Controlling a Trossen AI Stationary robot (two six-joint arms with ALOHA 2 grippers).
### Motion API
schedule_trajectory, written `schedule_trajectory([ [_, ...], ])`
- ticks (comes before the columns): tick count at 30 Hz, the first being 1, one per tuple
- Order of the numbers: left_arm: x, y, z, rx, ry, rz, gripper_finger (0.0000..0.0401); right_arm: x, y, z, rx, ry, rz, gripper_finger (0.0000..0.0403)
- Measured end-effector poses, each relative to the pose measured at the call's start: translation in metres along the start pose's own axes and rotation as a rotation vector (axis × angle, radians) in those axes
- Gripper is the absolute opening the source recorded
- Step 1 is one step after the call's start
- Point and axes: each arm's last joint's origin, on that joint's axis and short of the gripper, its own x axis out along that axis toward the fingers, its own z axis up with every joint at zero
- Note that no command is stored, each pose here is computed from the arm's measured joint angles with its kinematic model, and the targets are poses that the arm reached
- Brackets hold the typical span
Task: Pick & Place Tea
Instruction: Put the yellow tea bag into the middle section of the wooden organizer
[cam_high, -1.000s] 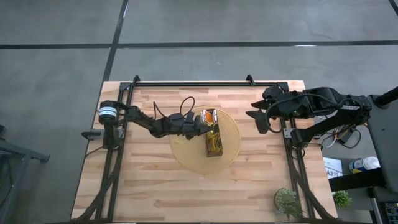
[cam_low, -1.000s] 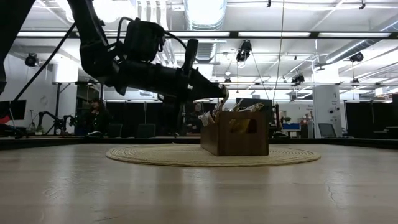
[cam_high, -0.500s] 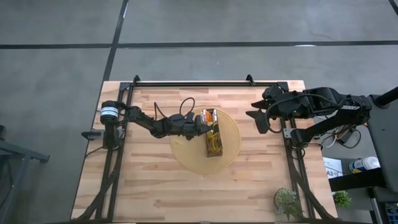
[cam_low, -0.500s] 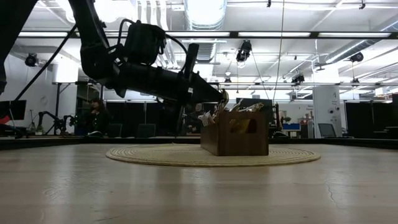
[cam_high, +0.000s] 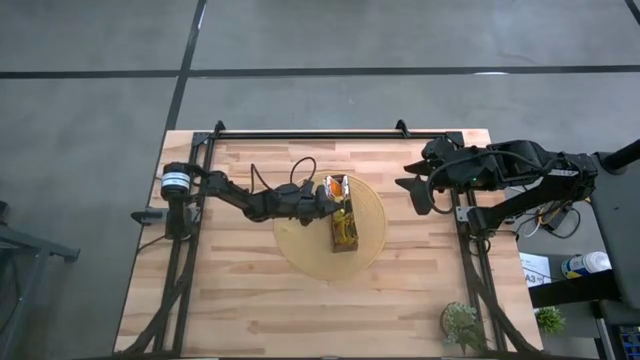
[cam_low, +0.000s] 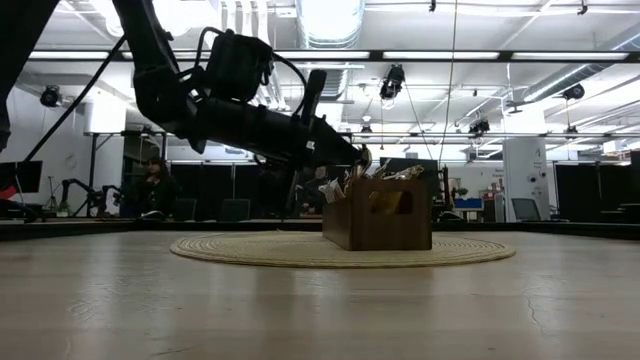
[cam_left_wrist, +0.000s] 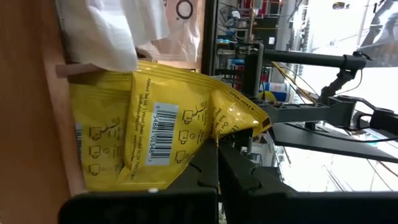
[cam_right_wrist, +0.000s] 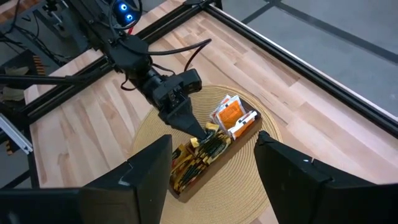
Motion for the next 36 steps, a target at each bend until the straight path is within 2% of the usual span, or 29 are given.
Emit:
schedule_trajectory([
  [7,-0.0001,0.0017,0.0005,-0.030,-0.026,0.016,0.0006,0.0002,0.0001,0.0000,0.000,0.001,0.000,0.0224],
  [18,-0.0001,0.0019,0.0005,-0.098,-0.027,0.018,0.0073,0.0003,0.0001,0.0000,-0.001,0.001,-0.001,0.0224],
  [36,-0.0001,0.0012,-0.0018,-0.152,-0.019,0.009,0.0076,0.0004,0.0001,0.0000,-0.015,0.000,-0.002,0.0224],
])
